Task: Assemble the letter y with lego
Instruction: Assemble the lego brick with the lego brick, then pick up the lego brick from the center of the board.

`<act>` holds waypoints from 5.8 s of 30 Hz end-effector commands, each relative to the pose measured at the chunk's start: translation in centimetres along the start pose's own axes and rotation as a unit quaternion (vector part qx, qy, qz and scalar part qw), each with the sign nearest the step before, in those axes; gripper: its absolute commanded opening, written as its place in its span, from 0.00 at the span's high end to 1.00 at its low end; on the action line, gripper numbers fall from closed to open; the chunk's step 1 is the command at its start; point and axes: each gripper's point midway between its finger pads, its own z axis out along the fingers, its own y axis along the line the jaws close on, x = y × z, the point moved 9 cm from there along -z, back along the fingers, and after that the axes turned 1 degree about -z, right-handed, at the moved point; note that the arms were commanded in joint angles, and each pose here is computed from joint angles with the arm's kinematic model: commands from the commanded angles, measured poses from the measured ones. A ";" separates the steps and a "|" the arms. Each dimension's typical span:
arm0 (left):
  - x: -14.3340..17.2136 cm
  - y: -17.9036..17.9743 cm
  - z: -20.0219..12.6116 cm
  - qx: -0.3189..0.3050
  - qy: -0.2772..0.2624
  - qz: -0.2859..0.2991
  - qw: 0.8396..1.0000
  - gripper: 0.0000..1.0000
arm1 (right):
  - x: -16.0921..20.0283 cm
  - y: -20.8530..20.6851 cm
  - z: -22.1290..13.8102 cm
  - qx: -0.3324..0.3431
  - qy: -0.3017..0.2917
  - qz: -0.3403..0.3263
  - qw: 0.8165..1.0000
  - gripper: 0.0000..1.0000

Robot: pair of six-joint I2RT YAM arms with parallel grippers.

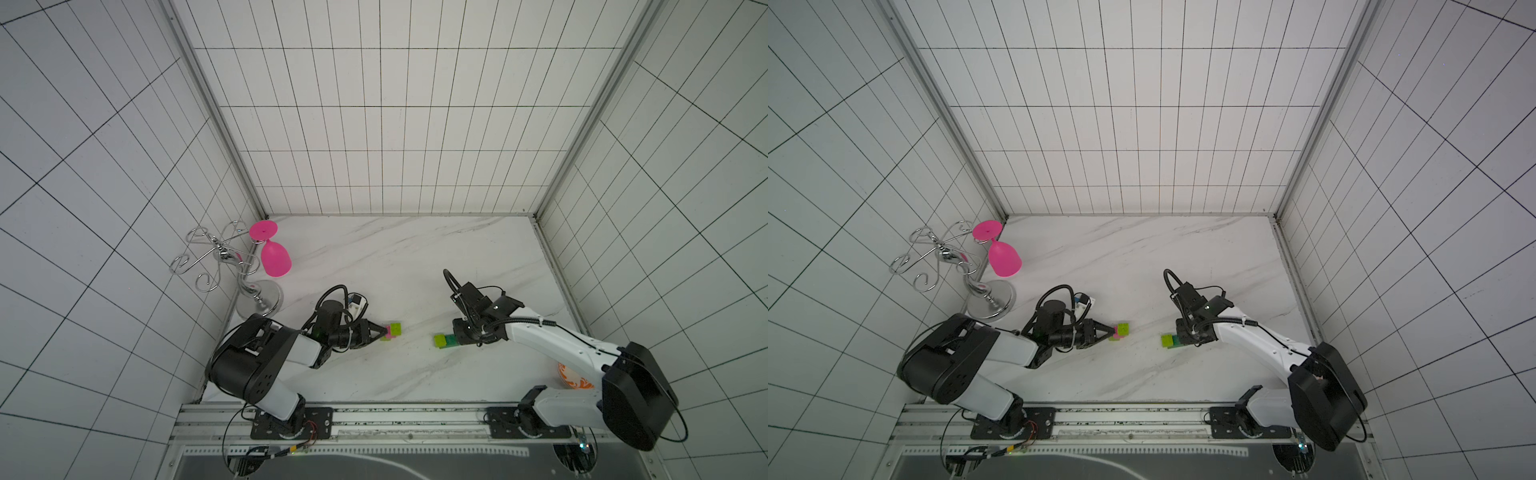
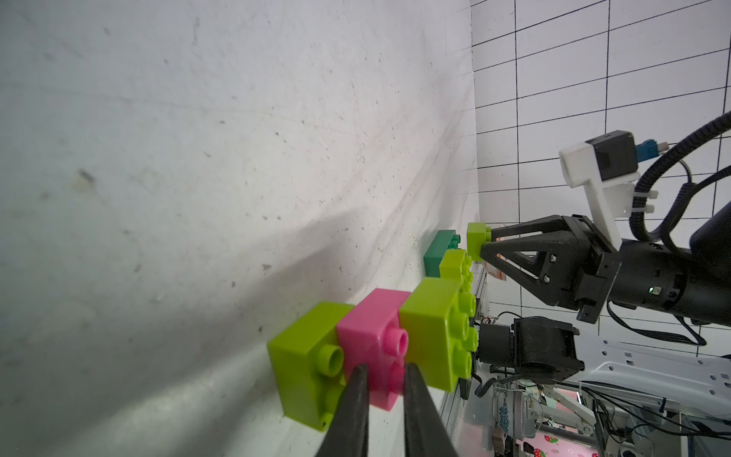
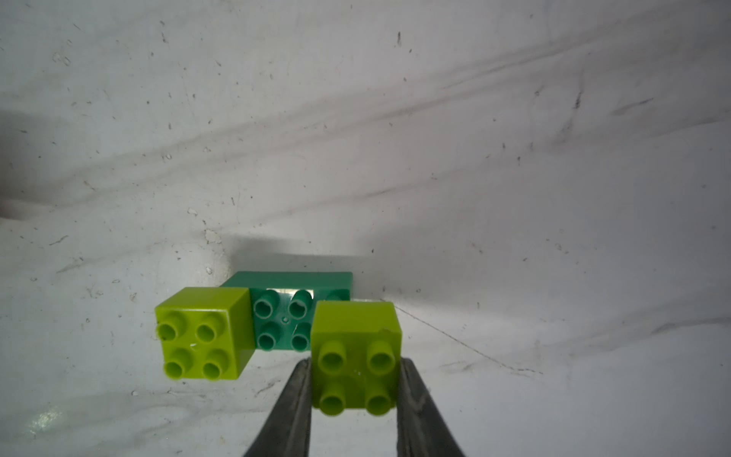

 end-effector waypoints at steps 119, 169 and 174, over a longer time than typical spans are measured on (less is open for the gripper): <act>2.0 4.0 -0.7 -0.082 0.011 -0.077 0.994 0.83 | 0.7 2.4 3.1 -0.064 0.059 -0.702 0.707 0.40; 2.0 4.3 -0.9 -0.083 0.010 -0.080 0.993 0.83 | -0.6 2.4 3.5 -0.106 0.023 -0.637 0.764 0.56; 1.9 4.3 -0.9 -0.083 0.010 -0.080 0.993 0.83 | -0.6 2.5 3.3 -0.109 0.017 -0.636 0.764 0.60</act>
